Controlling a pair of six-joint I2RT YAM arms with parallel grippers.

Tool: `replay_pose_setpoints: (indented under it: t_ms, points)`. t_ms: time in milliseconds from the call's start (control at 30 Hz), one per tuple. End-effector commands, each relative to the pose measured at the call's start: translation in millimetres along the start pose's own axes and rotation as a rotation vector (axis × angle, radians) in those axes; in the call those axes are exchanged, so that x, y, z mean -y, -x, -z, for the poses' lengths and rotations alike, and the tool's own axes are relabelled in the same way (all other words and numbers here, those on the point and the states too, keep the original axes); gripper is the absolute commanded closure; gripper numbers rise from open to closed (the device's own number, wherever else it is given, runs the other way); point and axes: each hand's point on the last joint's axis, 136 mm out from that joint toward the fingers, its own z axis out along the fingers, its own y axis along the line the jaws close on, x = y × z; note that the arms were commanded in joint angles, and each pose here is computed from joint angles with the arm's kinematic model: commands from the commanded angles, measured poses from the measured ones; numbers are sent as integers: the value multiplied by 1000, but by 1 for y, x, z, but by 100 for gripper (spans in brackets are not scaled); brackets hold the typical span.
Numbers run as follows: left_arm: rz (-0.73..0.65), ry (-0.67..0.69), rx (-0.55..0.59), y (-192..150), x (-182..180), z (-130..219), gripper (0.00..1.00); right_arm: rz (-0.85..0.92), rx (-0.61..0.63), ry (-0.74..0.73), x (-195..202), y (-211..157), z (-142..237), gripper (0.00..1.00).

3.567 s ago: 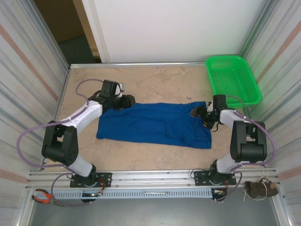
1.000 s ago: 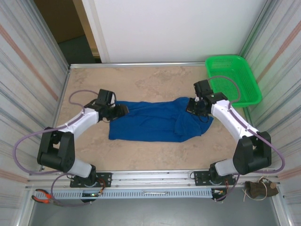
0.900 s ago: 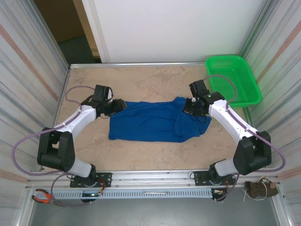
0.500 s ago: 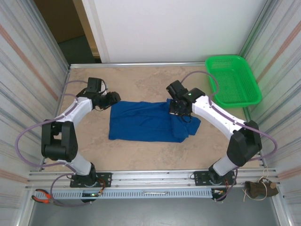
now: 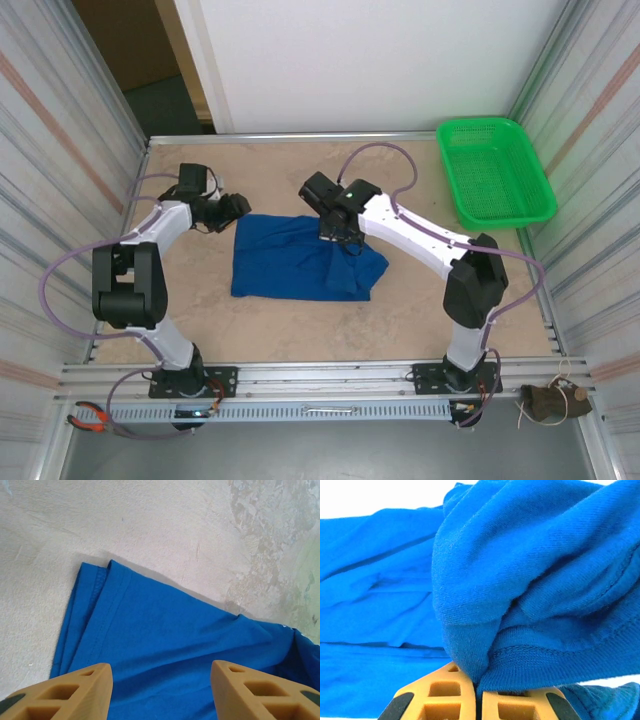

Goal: Fold the inside-out t-shirt

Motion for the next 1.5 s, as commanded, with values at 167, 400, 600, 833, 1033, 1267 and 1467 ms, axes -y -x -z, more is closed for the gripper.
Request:
replay_pose_setpoints:
  t_ms: [167,400,600,833,1033,1267,1467]
  points:
    - [-2,-52,-3,15,-1,-1,45,-7,8,-49,-23,-2,3,100]
    - [35,-53,5,31,-6,-1,45,-15,-45,8,-68,-8,-19,100]
    - [33,-52,14,40,-7,6,45,-14,-114,113,-118,-20,-44,100]
    - [61,-58,49,64,-21,20,45,124,-199,656,-240,-37,-5,47]
    - [71,-68,95,85,-25,44,45,156,-99,847,-237,-13,64,37]
    - [1,-132,68,42,13,53,45,-54,-23,633,-85,17,18,39]
    - [-191,-147,-6,-52,62,54,42,-230,-56,445,39,14,-30,39]
